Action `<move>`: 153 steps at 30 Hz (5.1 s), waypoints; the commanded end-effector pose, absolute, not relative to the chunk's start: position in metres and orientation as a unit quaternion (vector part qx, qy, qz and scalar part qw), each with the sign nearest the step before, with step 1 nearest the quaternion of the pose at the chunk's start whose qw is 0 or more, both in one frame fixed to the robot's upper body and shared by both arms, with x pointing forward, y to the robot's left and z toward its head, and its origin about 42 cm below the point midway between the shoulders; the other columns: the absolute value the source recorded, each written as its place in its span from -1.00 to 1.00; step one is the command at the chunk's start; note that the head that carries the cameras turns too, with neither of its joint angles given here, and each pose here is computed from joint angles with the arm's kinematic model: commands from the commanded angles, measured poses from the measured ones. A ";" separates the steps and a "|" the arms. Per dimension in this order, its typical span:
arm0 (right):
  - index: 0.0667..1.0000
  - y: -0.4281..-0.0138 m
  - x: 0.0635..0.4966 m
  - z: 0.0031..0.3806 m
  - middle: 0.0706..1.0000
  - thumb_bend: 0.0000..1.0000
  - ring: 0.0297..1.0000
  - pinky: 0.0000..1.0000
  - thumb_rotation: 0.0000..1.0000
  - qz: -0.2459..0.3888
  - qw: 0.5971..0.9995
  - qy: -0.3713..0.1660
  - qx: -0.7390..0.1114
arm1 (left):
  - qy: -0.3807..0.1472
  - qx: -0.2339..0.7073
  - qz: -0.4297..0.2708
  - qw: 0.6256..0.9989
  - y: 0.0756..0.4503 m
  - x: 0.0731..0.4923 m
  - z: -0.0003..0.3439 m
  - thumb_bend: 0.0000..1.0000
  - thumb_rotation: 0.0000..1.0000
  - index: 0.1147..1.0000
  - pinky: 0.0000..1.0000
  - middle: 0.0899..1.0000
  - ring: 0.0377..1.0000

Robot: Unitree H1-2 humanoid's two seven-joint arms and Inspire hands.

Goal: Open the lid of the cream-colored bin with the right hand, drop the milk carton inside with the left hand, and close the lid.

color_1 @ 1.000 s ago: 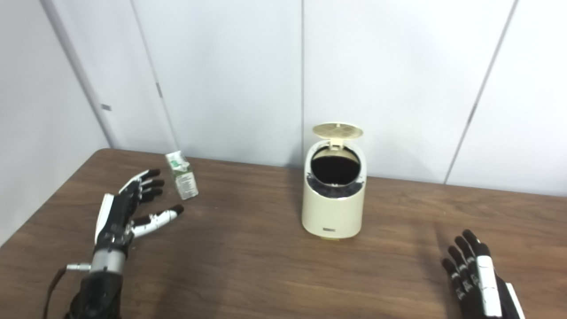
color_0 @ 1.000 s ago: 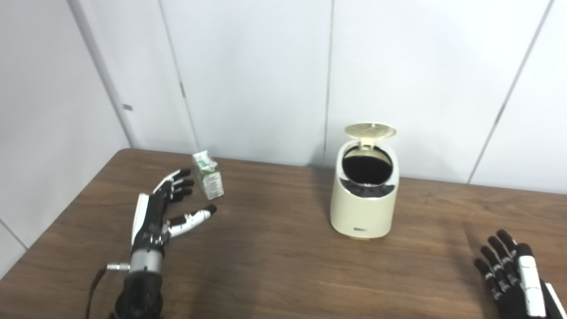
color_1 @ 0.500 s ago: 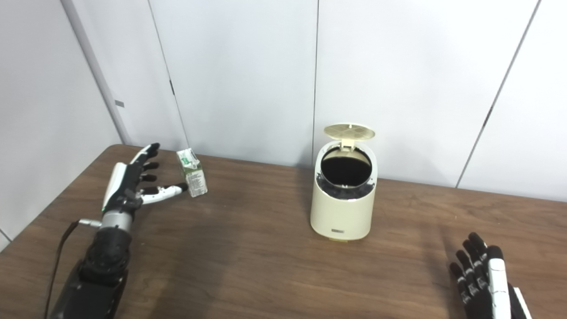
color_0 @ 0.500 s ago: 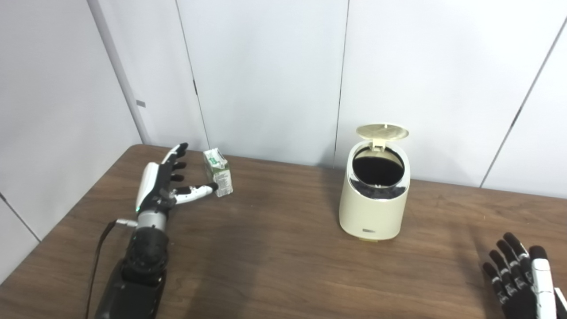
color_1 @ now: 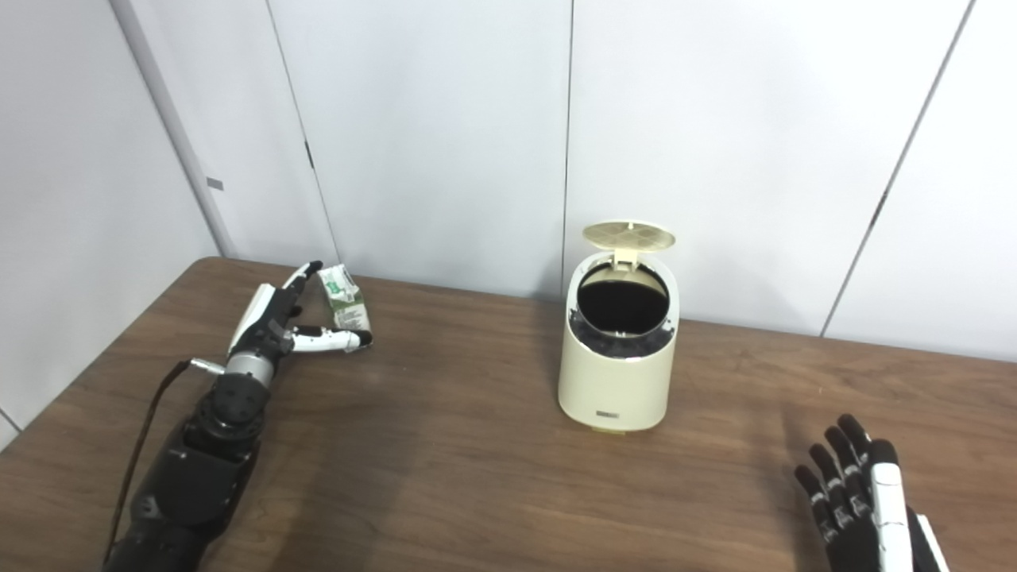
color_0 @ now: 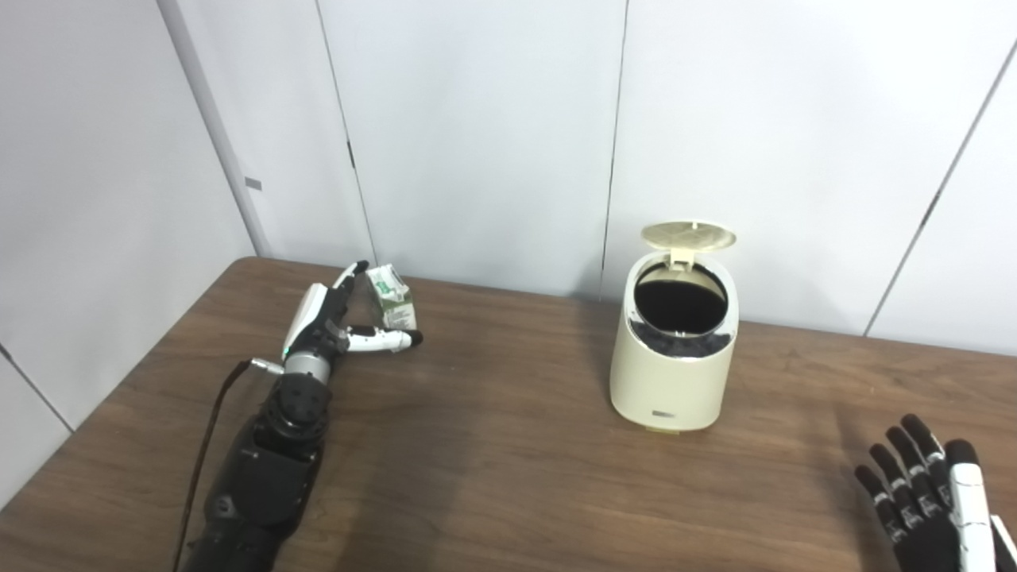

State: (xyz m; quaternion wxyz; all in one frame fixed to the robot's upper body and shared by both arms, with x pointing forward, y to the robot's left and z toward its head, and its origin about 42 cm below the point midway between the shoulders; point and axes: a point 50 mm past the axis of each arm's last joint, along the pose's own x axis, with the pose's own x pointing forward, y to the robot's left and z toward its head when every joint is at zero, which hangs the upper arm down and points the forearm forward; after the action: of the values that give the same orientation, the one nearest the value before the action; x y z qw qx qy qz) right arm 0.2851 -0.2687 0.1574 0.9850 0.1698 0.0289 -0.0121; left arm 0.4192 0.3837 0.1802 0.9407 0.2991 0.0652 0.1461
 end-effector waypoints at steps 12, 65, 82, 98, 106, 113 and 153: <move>0.85 -0.260 0.288 0.175 0.90 -0.13 0.89 0.78 0.36 -0.011 0.986 -0.001 0.169 | 0.013 0.321 0.166 0.932 0.395 0.448 0.218 0.83 -0.84 0.85 0.35 0.80 0.65; 0.88 -0.263 0.289 0.164 0.89 -0.19 0.86 0.71 0.47 0.003 0.987 0.002 0.163 | -0.198 0.180 0.238 0.934 0.288 0.399 0.262 -0.04 -1.00 -0.22 -0.24 -0.11 -0.13; 0.82 -0.250 0.291 0.154 0.84 -0.02 0.84 0.68 0.39 0.010 0.988 0.000 0.152 | -0.314 0.185 0.133 0.921 0.211 0.371 0.297 -0.04 -1.00 -0.19 -0.29 -0.10 -0.13; 0.78 -0.234 0.293 0.152 0.84 -0.02 0.82 0.64 0.37 0.011 0.989 0.001 0.147 | -0.347 0.174 0.065 0.919 0.162 0.386 0.304 -0.05 -1.00 -0.16 -0.32 -0.10 -0.14; 0.75 -0.228 0.292 0.151 0.82 -0.02 0.81 0.62 0.37 0.012 0.988 -0.001 0.154 | -0.358 0.164 0.052 0.918 0.143 0.399 0.302 -0.05 -1.00 -0.17 -0.32 -0.11 -0.16; 0.74 -0.221 0.294 0.151 0.81 -0.02 0.80 0.61 0.34 0.013 0.988 -0.004 0.157 | -0.359 0.161 0.042 0.919 0.134 0.412 0.297 -0.05 -1.00 -0.16 -0.33 -0.11 -0.17; 0.72 -0.180 0.297 0.167 0.76 0.03 0.76 0.55 0.29 0.011 0.987 -0.016 0.159 | -0.408 0.222 0.013 0.886 0.120 0.443 0.277 -0.05 -1.00 -0.17 -0.29 -0.04 -0.16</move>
State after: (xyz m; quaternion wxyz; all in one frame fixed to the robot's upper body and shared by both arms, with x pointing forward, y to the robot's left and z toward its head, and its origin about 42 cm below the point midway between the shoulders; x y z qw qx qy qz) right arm 0.2926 -0.1887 0.1458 0.9879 0.1528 0.0273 -0.0027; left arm 0.4387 0.1256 0.2444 0.9107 0.2343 -0.3401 0.0043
